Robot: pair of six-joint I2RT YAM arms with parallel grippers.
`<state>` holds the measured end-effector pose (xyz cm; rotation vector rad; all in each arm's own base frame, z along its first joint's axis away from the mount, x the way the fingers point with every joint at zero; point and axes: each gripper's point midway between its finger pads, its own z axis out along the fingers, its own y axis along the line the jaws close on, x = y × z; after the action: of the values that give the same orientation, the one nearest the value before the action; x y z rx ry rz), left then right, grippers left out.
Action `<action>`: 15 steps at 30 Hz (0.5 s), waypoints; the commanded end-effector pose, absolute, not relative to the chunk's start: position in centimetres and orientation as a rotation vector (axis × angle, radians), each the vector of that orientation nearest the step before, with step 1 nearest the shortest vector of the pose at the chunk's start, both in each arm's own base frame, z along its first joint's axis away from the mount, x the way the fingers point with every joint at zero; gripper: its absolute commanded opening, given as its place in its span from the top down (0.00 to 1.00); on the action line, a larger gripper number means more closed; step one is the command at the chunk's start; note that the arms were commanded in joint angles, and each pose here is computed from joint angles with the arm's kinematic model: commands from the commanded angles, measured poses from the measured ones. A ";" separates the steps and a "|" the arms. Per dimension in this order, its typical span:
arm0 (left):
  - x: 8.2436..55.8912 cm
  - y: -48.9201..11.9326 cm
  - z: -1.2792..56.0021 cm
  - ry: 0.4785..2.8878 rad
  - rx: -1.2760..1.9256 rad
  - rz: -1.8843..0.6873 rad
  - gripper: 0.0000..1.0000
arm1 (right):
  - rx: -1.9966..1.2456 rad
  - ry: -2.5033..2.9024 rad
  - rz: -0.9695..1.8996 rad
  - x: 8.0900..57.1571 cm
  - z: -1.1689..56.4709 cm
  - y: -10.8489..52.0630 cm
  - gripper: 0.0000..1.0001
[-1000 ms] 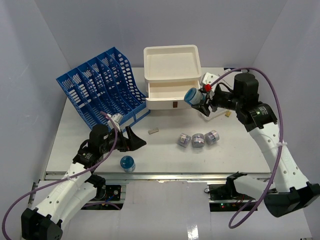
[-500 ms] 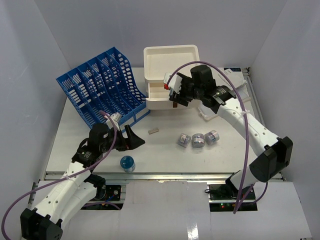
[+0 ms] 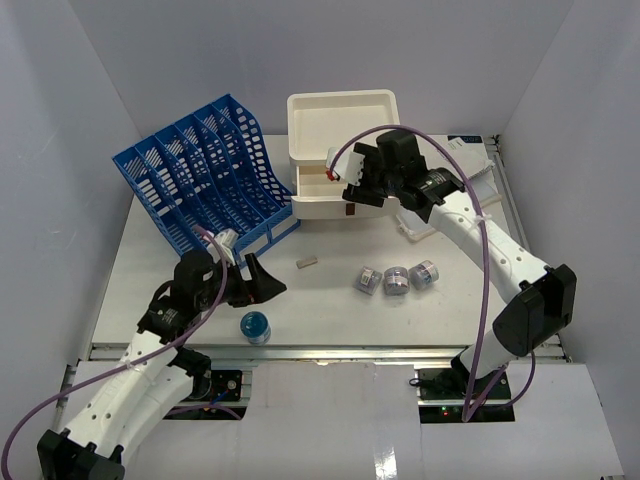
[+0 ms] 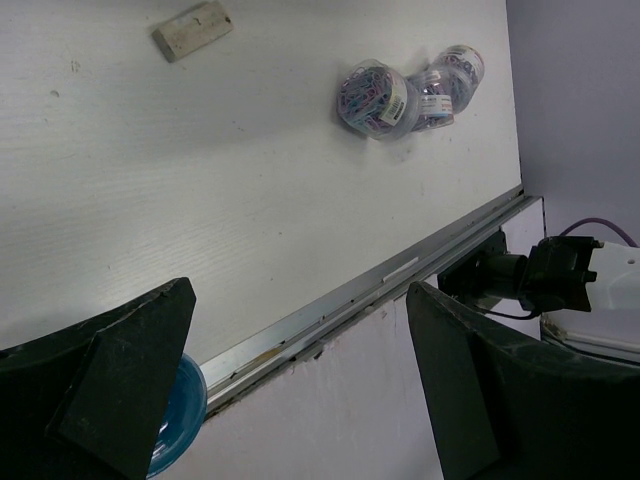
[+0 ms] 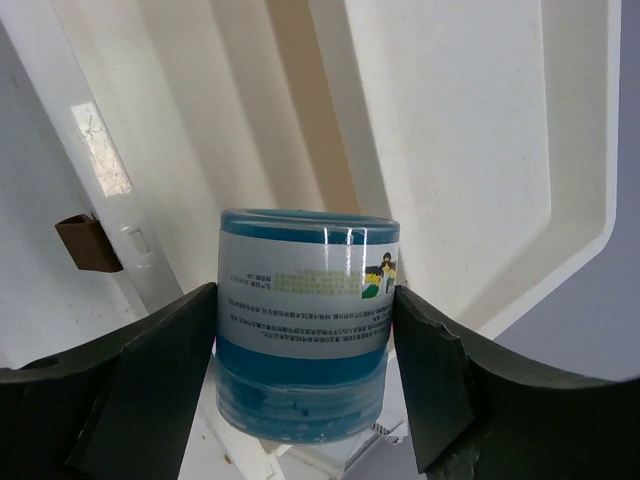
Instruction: Organize the desk
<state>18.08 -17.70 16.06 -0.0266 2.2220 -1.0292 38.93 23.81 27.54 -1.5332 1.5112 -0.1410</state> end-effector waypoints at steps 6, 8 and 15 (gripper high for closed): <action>17.8 -14.8 16.1 2.339 -0.430 -0.877 0.02 | -1.461 1.439 -0.036 38.0 32.5 23.6 0.10; 17.1 -14.2 14.9 2.398 -0.537 -0.838 0.02 | -1.451 1.428 0.046 36.8 33.4 23.8 0.10; 14.6 -12.8 12.7 2.536 -0.767 -0.732 0.02 | -1.500 1.367 0.472 27.8 32.8 24.1 0.09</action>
<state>16.23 -14.18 13.29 -0.5664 2.4660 -0.8202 35.60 23.58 31.32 -1.4804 1.4689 0.1443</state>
